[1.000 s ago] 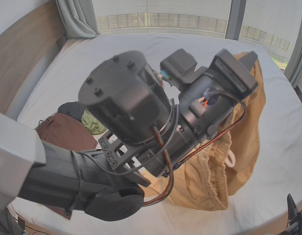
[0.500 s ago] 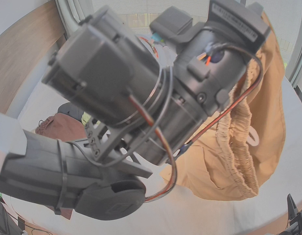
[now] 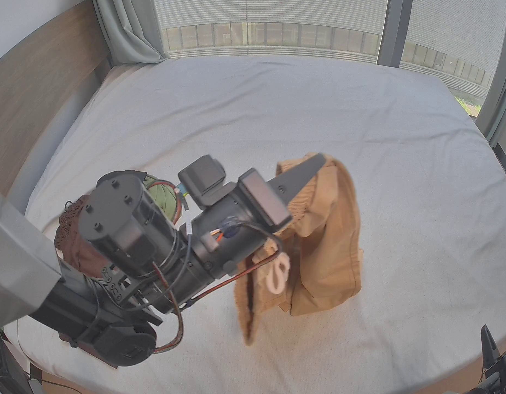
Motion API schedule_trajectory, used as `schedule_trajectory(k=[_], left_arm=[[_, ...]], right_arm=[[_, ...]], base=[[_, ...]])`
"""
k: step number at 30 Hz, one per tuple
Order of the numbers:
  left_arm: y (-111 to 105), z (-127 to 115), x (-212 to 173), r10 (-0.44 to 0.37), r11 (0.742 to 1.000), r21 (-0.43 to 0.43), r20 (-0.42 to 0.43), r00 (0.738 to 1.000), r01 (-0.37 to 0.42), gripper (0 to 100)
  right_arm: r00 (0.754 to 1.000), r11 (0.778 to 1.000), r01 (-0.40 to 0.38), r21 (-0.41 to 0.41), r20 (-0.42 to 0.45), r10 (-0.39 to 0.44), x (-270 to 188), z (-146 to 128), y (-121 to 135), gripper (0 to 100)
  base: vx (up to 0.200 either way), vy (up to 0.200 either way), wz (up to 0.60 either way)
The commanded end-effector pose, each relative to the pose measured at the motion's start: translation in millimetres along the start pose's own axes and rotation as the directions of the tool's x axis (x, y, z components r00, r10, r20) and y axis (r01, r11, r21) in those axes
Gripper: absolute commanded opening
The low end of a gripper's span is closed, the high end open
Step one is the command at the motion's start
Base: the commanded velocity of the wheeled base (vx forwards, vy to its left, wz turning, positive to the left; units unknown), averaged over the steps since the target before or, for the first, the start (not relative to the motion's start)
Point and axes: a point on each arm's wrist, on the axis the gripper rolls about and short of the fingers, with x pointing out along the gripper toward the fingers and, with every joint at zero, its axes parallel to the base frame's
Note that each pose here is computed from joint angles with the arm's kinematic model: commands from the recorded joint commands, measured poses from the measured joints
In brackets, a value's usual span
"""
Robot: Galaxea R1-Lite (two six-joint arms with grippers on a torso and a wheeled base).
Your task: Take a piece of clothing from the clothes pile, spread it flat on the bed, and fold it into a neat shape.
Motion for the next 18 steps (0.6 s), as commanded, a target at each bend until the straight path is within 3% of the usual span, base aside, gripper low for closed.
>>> schedule_trajectory(k=[1,18], left_arm=[[36,11,-27,0.139,0.99,0.024,0.003,0.99,-0.139,0],[76,49,-64,0.315,0.946,0.047,0.109,0.943,-0.322,0]], right_arm=[[1.0,1.0,0.0,0.0,-0.001,0.0,0,-5,0,100],[1.0,1.0,0.0,-0.002,-0.001,0.0,0,-5,0,100]], base=[[0.0,0.0,0.0],[0.0,0.0,0.0]])
